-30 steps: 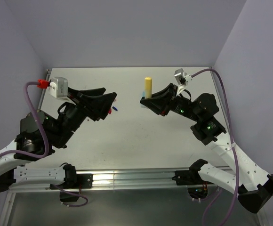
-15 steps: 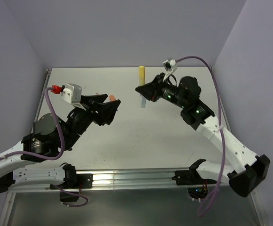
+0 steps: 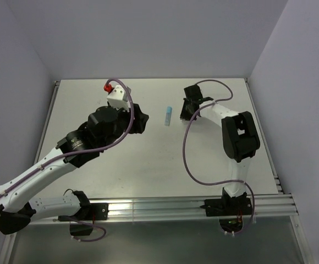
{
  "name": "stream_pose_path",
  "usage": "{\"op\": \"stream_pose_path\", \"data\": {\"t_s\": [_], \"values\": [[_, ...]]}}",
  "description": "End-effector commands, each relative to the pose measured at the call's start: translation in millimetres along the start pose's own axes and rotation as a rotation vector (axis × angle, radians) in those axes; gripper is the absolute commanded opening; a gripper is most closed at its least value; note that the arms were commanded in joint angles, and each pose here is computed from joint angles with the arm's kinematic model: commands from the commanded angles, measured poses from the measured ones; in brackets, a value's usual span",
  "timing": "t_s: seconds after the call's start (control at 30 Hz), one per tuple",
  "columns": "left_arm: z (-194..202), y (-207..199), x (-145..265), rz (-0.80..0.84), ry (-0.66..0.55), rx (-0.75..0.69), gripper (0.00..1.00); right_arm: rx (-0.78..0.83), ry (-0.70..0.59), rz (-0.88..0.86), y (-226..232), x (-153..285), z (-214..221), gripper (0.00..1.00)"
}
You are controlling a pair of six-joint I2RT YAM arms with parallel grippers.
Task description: Insert the pens into the pen caps
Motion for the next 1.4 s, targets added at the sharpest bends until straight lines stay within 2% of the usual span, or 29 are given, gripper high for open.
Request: {"op": "stream_pose_path", "data": {"t_s": [0.0,0.2,0.23,0.33,0.57,0.73,0.93,1.13,1.37], "values": [[-7.3,1.9,5.5,0.064,0.008,0.052,0.64,0.021,-0.066,0.077,7.6,6.9,-20.4,0.05],[-1.9,7.5,-11.8,0.044,0.053,0.065,0.64,0.035,-0.025,0.141,0.0,-17.5,-11.2,0.18],[-0.4,7.5,-14.0,0.048,0.062,0.069,0.64,0.037,-0.025,0.143,-1.3,-20.3,-9.4,0.23],[2.8,11.6,-24.5,0.025,0.087,0.083,0.64,0.039,-0.021,0.145,-3.5,-23.8,-6.0,0.27],[5.8,23.3,-44.2,-0.024,0.123,0.107,0.63,0.060,-0.003,0.120,-6.7,-26.5,1.8,0.47],[5.7,31.9,-55.5,-0.080,0.133,0.132,0.63,0.065,-0.005,0.090,-4.1,-18.8,1.4,0.51],[0.0,61.3,-84.8,-0.249,0.154,0.216,0.61,0.073,-0.048,0.073,-3.5,6.3,-4.1,0.55],[4.4,119.1,-126.2,-0.491,0.170,0.294,0.58,0.076,-0.105,0.023,-3.4,43.8,-5.5,0.57],[48.6,179.9,-185.8,-0.742,0.294,0.280,0.53,0.069,-0.139,-0.136,2.9,85.4,0.0,0.57]]}}
Point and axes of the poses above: each gripper's point midway between its finger pads, its own x axis back along the fingers, its own y axis along the line the jaws close on, z = x × y, the point moved 10 cm from there along x, back along the fingers, and after that the axes turned 1 degree about -x, right-handed, at the moved point
